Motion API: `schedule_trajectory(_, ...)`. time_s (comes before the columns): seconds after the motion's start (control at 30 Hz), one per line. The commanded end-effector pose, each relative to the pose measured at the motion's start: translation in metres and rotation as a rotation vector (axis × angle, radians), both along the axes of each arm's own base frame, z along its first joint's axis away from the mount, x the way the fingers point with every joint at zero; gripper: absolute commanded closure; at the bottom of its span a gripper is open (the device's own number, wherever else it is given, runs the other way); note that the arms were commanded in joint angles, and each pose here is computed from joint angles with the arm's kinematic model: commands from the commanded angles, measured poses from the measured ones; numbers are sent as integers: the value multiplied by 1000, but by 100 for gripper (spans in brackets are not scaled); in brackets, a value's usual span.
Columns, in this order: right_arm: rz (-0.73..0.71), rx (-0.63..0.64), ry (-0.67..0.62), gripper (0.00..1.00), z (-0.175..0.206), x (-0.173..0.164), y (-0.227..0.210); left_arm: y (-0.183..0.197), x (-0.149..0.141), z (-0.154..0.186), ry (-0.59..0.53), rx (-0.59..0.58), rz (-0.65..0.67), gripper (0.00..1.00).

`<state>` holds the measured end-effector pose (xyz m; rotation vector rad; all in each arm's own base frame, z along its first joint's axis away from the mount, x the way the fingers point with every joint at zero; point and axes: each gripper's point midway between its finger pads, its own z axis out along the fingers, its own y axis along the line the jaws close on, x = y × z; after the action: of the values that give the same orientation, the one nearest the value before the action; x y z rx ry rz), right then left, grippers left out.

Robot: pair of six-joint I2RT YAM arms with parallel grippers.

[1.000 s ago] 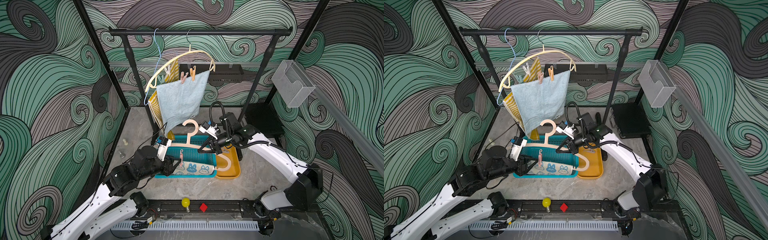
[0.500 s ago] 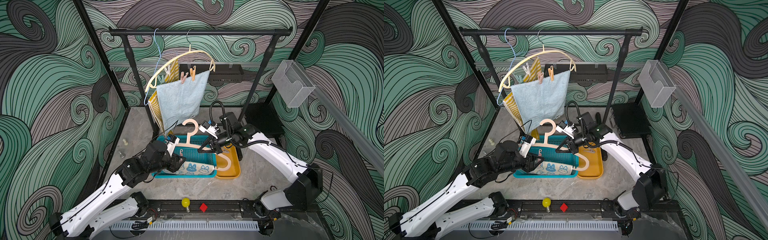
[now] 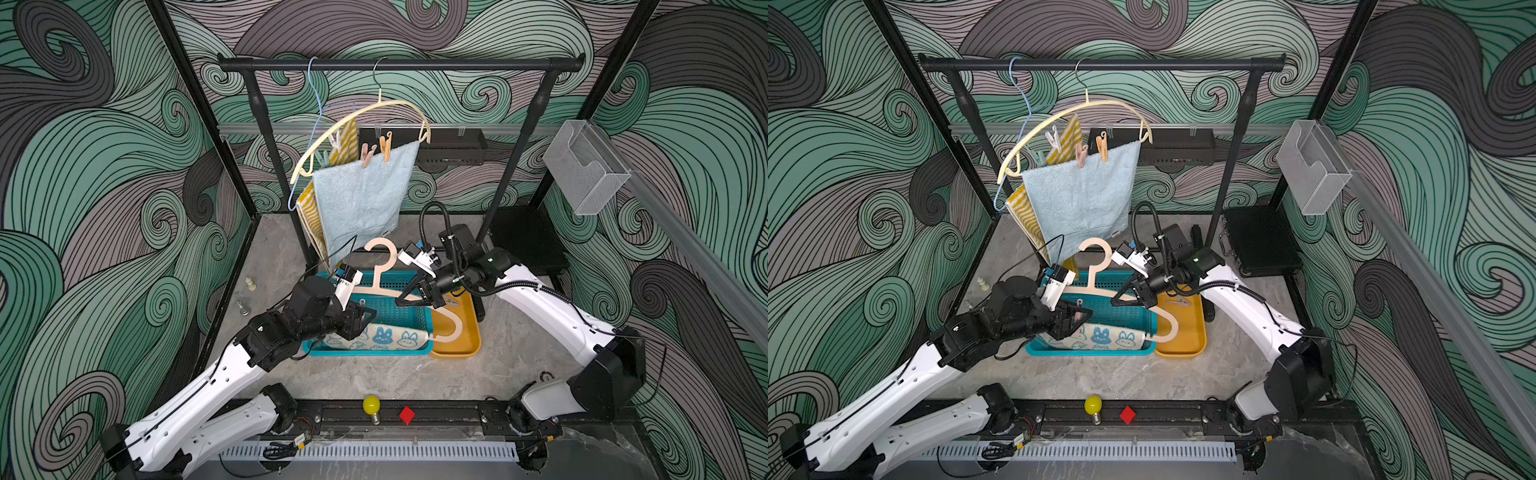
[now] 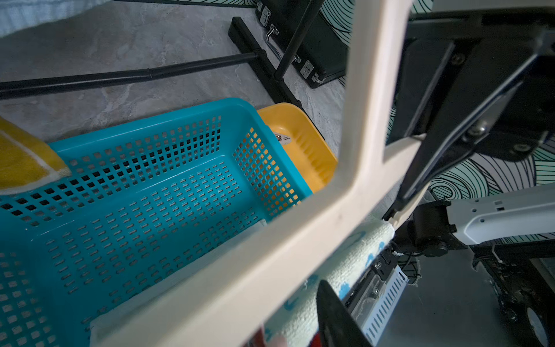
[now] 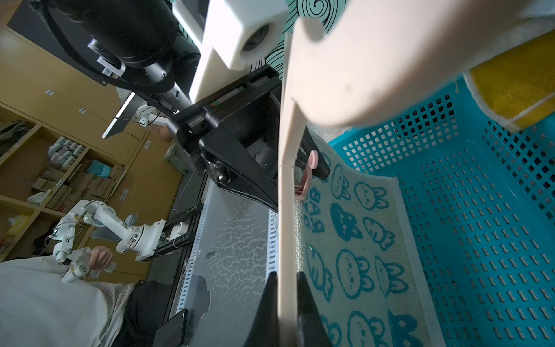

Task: Remove the clothespins securing towels to the hanger
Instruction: Remove the clothespin from the hanger.

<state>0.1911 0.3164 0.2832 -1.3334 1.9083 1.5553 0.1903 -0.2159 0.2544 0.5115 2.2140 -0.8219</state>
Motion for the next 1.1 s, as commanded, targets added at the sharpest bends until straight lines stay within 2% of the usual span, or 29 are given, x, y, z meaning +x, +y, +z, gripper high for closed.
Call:
schedule_trajectory(0.0,41,71,-47,100,20,-8,-3,-8,2,17,-32,-65,-45,54)
schedule_trajectory(0.23,40,73,-49,100,21,-9,-3,-11,-1,12,14,-93,-87,54)
schedule_trajectory(0.57,39,76,-53,100,23,-9,-4,-15,-8,-2,97,-58,-147,56)
schedule_trajectory(0.7,39,74,-51,100,23,-9,-4,-19,-11,-2,122,-55,-179,62)
schedule_trajectory(0.83,37,73,-50,100,22,-9,-4,-20,-11,-3,133,-54,-184,73)
schedule_trajectory(1.07,34,65,-42,100,19,-8,-3,-19,-11,5,109,-74,-176,80)
